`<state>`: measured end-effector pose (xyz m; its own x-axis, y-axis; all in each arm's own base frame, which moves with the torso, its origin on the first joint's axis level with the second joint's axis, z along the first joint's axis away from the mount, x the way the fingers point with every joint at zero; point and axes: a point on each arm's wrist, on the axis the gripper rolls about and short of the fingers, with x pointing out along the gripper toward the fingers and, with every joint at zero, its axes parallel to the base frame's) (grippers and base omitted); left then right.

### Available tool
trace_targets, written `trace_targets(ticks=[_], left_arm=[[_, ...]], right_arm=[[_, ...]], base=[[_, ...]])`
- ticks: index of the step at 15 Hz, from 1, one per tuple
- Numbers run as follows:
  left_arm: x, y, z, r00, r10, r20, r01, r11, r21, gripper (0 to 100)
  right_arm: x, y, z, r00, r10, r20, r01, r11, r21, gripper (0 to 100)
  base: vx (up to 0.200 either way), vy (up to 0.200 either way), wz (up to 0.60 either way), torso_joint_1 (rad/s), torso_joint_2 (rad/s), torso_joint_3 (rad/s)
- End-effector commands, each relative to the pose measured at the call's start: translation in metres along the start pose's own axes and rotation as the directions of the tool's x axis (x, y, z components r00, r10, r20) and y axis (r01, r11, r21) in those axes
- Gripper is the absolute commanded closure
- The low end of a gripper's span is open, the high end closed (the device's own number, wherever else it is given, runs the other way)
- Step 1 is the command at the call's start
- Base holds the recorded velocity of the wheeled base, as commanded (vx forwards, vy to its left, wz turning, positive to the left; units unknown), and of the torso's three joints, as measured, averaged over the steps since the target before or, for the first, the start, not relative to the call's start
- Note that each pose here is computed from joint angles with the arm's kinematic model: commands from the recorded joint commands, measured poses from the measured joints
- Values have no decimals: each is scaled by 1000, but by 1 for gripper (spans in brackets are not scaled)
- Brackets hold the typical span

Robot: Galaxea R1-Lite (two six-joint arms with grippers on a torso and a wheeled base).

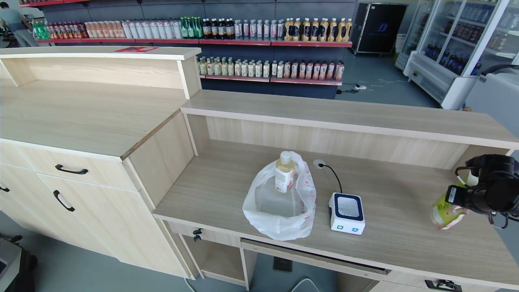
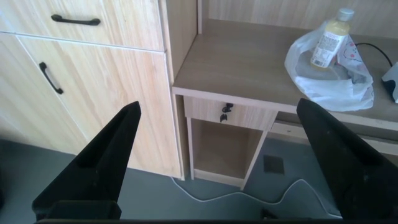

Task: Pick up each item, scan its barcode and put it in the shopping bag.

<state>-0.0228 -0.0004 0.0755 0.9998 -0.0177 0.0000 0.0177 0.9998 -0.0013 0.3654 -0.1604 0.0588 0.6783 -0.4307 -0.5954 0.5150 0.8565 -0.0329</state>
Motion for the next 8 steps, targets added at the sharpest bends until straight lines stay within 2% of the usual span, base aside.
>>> trace_targets(ticks=[1, 2, 4, 5, 6, 7, 8], left_arm=[[0, 0, 0, 1000, 1, 0, -1, 1000, 0, 0], [0, 0, 0, 1000, 1, -2, -1, 1000, 0, 0], [0, 0, 0, 1000, 1, 0, -1, 1000, 0, 0], [0, 0, 0, 1000, 1, -2, -1, 1000, 0, 0], [0, 0, 0, 1000, 1, -2, -1, 1000, 0, 0], [0, 0, 0, 1000, 1, -2, -1, 1000, 0, 0], [0, 0, 0, 1000, 1, -2, -1, 1000, 0, 0]], right_arm=[[-72, 0, 31, 980, 144, 136, -134, 987, -85, 100], [-95, -1, 35, 962, 216, 167, -197, 973, -123, 100], [-147, -2, 40, 886, 406, 225, -353, 904, -240, 100], [-174, 1, 42, 797, 557, 235, -473, 817, -331, 100], [-193, 1, 43, 689, 691, 219, -583, 708, -399, 100], [-209, 2, 44, 569, 802, 184, -679, 584, -445, 100], [-224, 3, 45, 429, 892, 143, -756, 441, -483, 100]], base=[[0, 0, 0, 0, 0, 0], [0, 0, 0, 0, 0, 0], [0, 0, 0, 0, 0, 0], [0, 0, 0, 0, 0, 0], [0, 0, 0, 0, 0, 0], [0, 0, 0, 0, 0, 0], [0, 0, 0, 0, 0, 0]])
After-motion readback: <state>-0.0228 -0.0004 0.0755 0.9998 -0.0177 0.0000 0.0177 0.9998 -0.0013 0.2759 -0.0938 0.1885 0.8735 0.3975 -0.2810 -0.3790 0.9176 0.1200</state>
